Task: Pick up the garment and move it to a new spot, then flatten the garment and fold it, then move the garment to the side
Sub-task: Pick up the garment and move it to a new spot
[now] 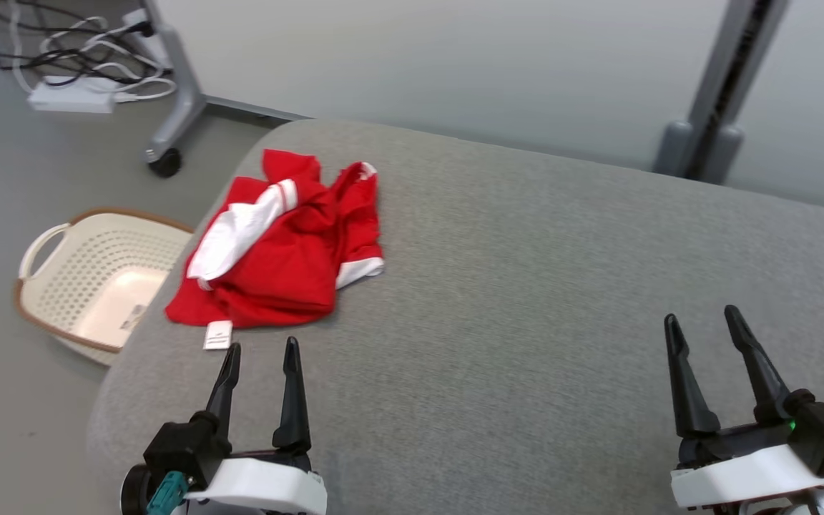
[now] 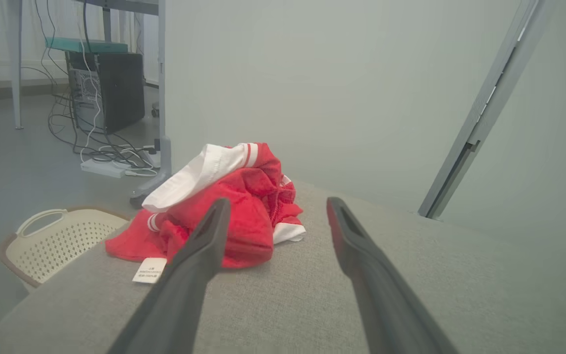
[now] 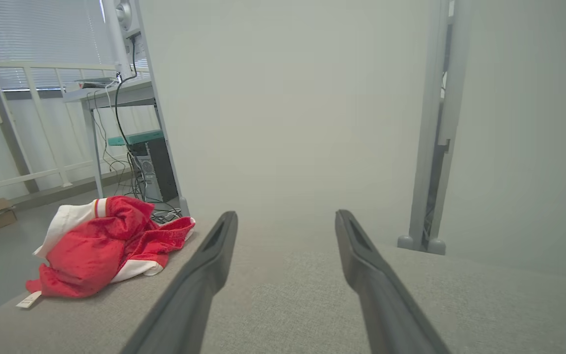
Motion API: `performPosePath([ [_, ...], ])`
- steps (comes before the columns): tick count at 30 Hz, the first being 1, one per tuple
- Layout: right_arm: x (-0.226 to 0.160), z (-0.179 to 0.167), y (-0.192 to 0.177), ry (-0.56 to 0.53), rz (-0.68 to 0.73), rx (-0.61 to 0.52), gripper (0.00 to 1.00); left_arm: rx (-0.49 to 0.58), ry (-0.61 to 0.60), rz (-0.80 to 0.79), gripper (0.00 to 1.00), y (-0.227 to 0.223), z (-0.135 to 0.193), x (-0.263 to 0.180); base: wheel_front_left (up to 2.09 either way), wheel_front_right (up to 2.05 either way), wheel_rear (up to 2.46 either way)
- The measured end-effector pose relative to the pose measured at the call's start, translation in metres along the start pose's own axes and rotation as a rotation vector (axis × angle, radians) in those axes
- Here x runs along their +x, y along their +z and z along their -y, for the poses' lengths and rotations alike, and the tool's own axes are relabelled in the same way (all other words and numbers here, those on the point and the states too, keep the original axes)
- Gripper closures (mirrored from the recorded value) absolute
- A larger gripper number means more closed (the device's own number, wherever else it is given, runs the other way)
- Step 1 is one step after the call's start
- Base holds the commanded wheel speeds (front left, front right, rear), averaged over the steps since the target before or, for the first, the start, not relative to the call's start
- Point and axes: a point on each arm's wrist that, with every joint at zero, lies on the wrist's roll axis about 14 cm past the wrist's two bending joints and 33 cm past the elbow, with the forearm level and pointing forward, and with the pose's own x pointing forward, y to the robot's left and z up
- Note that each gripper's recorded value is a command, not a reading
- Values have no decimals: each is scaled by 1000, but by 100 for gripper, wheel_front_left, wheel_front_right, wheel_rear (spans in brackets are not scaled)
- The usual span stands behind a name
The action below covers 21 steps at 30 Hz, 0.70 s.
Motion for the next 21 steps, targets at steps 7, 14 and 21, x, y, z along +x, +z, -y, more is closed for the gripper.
performPosePath([
  [7,8,-45,2,128,5,18,0,-6,99,51,0,16,-33,-25,0,0,0],
  [14,7,-55,8,155,18,20,0,-14,115,65,0,19,-40,-31,0,0,0],
  [21,5,-57,5,162,10,20,0,-11,118,56,0,17,-40,-24,0,0,0],
])
